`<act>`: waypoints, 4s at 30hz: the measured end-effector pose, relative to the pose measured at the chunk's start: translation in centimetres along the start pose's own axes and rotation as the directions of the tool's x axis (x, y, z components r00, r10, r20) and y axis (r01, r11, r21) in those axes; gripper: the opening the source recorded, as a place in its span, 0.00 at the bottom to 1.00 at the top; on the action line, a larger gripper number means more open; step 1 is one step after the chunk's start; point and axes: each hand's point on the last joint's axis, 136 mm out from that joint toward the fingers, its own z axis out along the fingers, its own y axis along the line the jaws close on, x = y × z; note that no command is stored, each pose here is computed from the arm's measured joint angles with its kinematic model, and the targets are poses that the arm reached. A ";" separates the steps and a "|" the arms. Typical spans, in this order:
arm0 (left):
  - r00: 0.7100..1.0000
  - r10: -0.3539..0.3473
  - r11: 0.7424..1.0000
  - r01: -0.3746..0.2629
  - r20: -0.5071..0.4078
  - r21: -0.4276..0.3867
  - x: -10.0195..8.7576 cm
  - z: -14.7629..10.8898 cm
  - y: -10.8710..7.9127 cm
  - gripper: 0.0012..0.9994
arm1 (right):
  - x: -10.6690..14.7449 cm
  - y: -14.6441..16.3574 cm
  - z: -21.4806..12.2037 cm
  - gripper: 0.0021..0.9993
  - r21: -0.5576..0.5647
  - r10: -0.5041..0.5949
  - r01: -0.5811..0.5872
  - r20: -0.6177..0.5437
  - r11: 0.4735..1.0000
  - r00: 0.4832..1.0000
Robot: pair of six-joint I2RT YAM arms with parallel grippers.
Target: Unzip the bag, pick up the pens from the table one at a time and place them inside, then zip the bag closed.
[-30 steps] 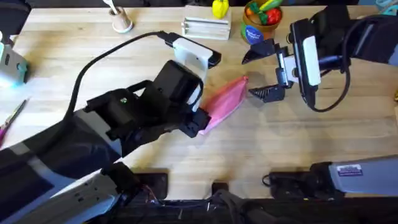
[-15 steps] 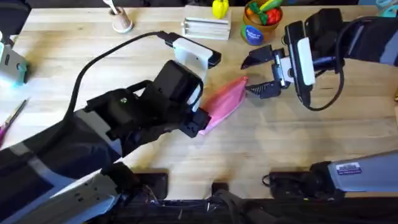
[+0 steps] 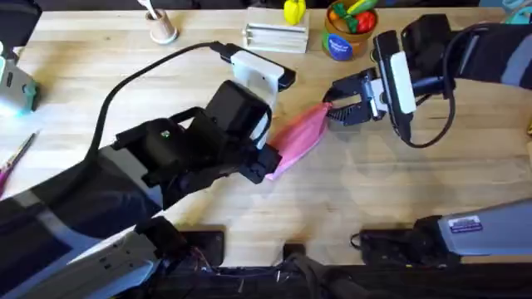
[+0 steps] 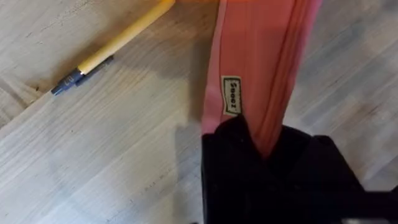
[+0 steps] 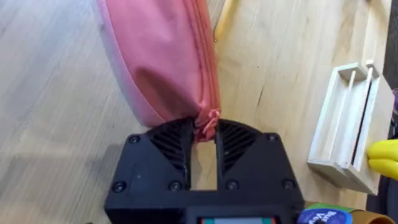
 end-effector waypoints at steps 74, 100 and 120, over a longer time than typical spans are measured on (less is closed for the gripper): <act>1.000 -0.001 1.000 0.001 -0.007 0.002 0.2 -0.1 0.0 0.04 | -5.3 -1.5 -1.7 0.03 -0.172 0.099 -0.098 -0.005 0.980 0.995; 1.000 -0.001 1.000 0.001 -0.007 0.003 0.2 -0.1 0.0 0.04 | -15.3 1.5 4.1 0.03 -0.389 0.051 -0.004 0.112 0.921 0.992; 1.000 -0.001 1.000 0.001 -0.006 0.003 0.2 -0.1 -0.1 0.04 | -14.4 1.6 3.9 1.00 -0.398 0.061 -0.031 0.063 0.917 0.996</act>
